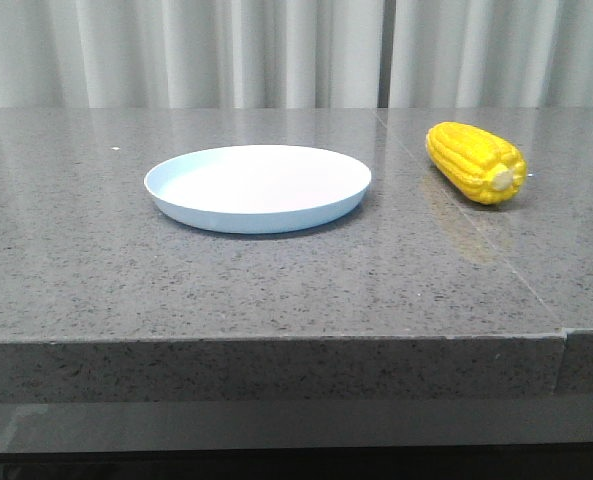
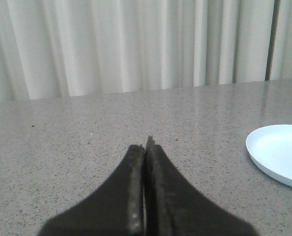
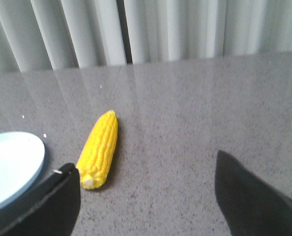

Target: Place corn on plate with both arms

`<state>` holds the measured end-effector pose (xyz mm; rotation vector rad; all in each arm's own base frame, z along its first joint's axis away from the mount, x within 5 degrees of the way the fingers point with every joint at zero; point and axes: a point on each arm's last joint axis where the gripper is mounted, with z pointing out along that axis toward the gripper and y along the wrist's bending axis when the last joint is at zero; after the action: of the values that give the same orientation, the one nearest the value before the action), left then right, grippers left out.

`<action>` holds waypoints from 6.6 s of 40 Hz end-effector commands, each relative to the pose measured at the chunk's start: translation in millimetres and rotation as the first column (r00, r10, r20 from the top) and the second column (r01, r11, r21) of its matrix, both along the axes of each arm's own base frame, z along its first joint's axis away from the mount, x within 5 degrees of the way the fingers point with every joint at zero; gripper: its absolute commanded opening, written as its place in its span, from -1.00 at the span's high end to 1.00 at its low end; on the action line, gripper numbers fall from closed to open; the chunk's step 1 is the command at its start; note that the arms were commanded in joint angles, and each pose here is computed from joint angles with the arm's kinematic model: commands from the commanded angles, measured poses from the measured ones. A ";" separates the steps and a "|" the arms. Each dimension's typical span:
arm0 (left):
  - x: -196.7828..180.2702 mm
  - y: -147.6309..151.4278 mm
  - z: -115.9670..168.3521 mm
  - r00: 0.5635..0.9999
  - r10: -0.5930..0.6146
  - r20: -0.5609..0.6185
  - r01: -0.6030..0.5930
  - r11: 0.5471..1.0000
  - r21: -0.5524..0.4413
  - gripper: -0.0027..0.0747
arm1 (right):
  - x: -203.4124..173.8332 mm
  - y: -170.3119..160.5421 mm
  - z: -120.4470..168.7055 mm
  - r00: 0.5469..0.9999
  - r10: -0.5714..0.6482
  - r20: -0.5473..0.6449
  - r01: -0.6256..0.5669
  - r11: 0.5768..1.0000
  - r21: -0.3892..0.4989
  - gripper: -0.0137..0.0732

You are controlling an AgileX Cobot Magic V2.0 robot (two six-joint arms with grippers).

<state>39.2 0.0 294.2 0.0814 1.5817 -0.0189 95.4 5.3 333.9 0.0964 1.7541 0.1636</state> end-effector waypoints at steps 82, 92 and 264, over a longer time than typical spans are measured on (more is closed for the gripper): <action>-1.5 -0.9 15.0 0.996 -0.015 0.092 0.015 1.000 -0.005 0.98 | 246.7 133.6 21.9 0.770 0.439 -0.464 -0.259 0.878 0.402 0.41; -1.5 -0.9 15.0 0.996 -0.015 0.092 0.015 1.000 -0.005 0.98 | 246.2 186.0 -3.7 0.712 0.520 -0.473 -0.321 0.839 0.439 0.41; -1.3 -0.9 14.6 0.996 -0.015 0.092 0.016 1.000 -0.005 0.98 | -44.9 0.3 -31.3 0.985 0.066 0.162 -0.054 0.996 -0.077 0.90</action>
<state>39.2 0.0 294.2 0.0814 1.5817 -0.0189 50.5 6.4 287.8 -0.0187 1.6931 0.1647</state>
